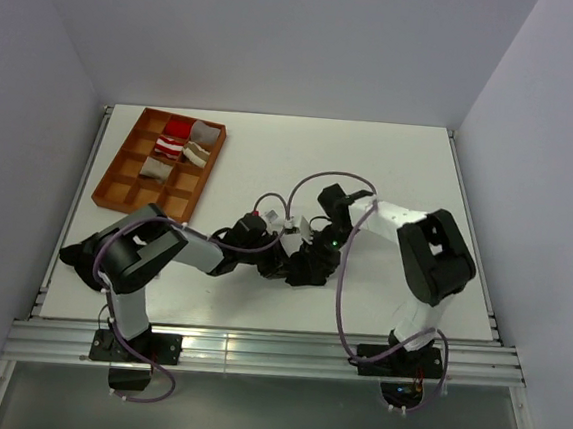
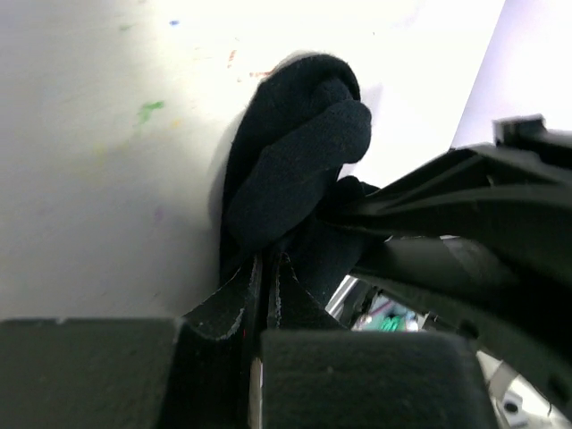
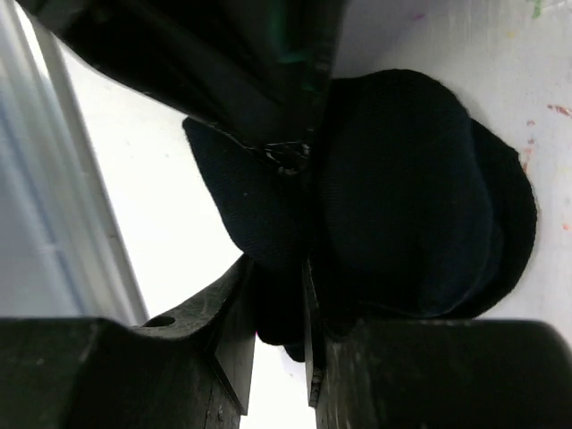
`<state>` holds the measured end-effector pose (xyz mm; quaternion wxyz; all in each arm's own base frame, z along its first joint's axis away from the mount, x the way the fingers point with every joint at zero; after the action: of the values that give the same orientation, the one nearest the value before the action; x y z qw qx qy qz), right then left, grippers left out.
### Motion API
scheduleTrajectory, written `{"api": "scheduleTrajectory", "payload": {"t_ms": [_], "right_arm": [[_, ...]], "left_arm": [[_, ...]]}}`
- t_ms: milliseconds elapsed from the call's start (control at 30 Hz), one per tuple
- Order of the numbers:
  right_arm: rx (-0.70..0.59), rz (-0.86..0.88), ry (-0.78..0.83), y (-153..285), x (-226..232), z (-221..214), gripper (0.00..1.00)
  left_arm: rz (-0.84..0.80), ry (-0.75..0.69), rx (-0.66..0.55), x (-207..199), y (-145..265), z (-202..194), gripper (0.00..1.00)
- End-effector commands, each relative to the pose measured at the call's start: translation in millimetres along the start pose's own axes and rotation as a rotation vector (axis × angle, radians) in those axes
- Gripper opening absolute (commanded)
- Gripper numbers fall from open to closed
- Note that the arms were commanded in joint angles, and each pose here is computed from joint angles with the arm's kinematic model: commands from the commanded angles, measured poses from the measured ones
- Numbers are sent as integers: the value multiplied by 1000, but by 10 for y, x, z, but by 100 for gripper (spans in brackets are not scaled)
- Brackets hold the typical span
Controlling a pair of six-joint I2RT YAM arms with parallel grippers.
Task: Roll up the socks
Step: Roll the sock at the center of the board.
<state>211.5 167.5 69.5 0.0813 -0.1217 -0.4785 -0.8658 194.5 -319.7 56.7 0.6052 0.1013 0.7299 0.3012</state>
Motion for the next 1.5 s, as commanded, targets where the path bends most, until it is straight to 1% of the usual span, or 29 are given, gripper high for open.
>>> {"api": "scheduleTrajectory", "payload": {"t_ms": [0, 33, 133, 167, 233, 267, 367, 400, 500, 567, 667, 733, 767, 800, 867, 1033, 1133, 1167, 1300, 1467], "right_arm": [[20, 148, -111, 17, 29, -60, 18], [12, 149, -113, 48, -51, -2, 18], [40, 212, -198, 0, -166, -43, 17], [48, 209, -214, -2, -203, -44, 17], [71, 231, -239, -12, -280, -30, 17], [77, 240, -249, -10, -295, -20, 17], [103, 244, -268, 4, -362, -6, 17], [111, 240, -267, 7, -381, -15, 17], [138, 214, -267, 19, -450, -17, 17], [156, 208, -270, 13, -465, -26, 17], [168, 190, -275, 5, -491, -49, 17], [173, 192, -281, -12, -503, -61, 17], [174, 193, -279, -24, -507, -62, 17], [178, 193, -284, -33, -507, -73, 17], [182, 193, -289, -50, -519, -91, 17], [189, 198, -296, -85, -522, -123, 17], [190, 203, -297, -98, -524, -123, 17], [190, 203, -299, -96, -525, -120, 17], [187, 209, -304, -92, -522, -116, 17], [170, 224, -313, -90, -508, -78, 17]], "left_arm": [[80, 26, -96, 264, 58, -27, 4], [72, 23, -107, 257, 66, -38, 4], [48, -10, -163, 214, 93, -58, 5], [47, -19, -208, 199, 110, -32, 6], [38, -47, -226, 178, 111, -78, 6], [36, -51, -258, 185, 130, -66, 6], [-2, -63, -299, 173, 194, -103, 7], [-6, -69, -333, 174, 211, -101, 8], [-3, -90, -426, 216, 311, -101, 11], [-8, -107, -467, 236, 396, -99, 15], [-26, -190, -525, 170, 486, -91, 23], [-22, -307, -532, 69, 494, -102, 29], [1, -340, -548, 52, 494, -73, 31], [11, -417, -548, 18, 482, -84, 32], [0, -478, -574, -104, 469, -59, 33], [-72, -629, -580, -273, 470, -81, 38], [-124, -724, -539, -387, 422, -120, 41], [-139, -768, -498, -404, 390, -162, 41], [-156, -843, -406, -439, 238, -227, 43], [-174, -867, -369, -414, 115, -242, 46]]}}
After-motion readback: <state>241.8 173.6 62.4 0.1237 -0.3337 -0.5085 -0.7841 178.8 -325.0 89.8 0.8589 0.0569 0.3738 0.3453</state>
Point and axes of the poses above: each gripper's point midway between its finger pads, its own y axis back along the fingers, its own x axis along the line the jaws close on, z = x × y, the point moved 6 cm from there along y, back along the fingers, and after that the axes turned 12 degrees about y, right-handed, at the moved point
